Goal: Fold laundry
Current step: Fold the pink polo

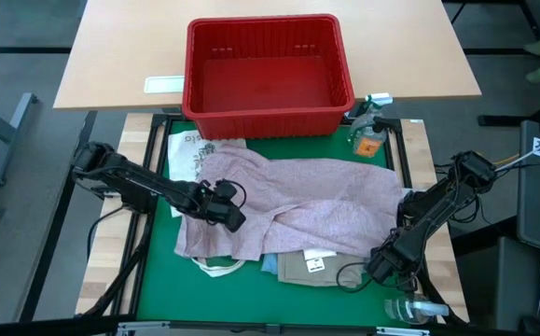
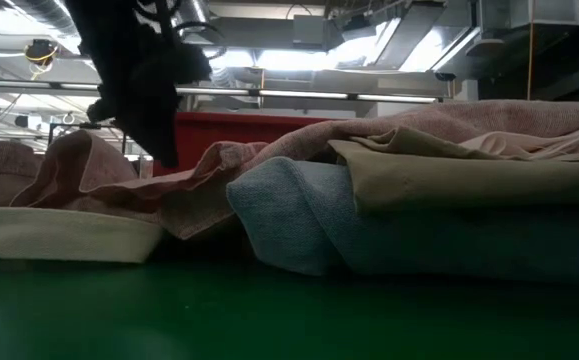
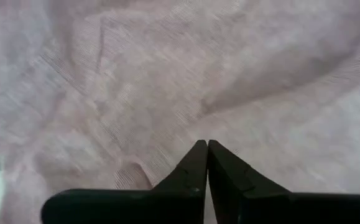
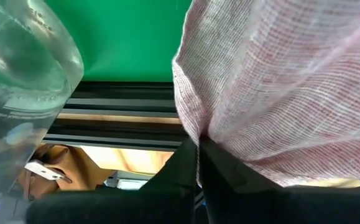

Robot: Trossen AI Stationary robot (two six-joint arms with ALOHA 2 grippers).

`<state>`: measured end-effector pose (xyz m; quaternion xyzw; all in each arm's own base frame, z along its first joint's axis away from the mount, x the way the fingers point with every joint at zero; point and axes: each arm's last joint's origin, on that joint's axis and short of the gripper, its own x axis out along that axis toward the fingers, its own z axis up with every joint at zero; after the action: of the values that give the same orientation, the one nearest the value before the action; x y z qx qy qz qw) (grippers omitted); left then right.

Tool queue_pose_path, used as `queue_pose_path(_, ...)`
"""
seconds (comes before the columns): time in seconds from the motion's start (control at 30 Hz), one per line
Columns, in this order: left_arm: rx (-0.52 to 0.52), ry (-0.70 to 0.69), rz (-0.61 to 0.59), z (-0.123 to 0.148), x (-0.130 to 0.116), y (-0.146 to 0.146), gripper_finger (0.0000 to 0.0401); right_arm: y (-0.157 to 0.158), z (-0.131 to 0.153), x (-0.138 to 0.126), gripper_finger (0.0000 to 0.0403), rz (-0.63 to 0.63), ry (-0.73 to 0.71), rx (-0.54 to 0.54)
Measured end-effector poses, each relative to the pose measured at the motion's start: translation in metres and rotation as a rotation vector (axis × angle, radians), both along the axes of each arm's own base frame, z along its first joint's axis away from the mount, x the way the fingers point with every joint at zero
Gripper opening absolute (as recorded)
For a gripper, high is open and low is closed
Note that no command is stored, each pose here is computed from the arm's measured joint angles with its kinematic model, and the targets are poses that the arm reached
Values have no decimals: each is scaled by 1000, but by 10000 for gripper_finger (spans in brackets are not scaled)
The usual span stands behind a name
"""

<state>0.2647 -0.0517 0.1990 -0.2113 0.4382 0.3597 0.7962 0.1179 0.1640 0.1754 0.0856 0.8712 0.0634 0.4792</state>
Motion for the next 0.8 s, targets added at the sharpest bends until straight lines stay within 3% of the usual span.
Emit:
queue_pose_path(0.2, -102, -68, -34, 20, -8, -2, 4, 1, 2, 1, 19, 12, 3, 33)
queue_pose_path(0.5, -109, -84, -63, 24, -12, -8, 3, 9, 33, 22, 19, 49, -160, 61)
queue_pose_path(0.8, -111, -82, -85, 24, -13, -14, 6, 7, 59, 20, 19, 75, -113, 6)
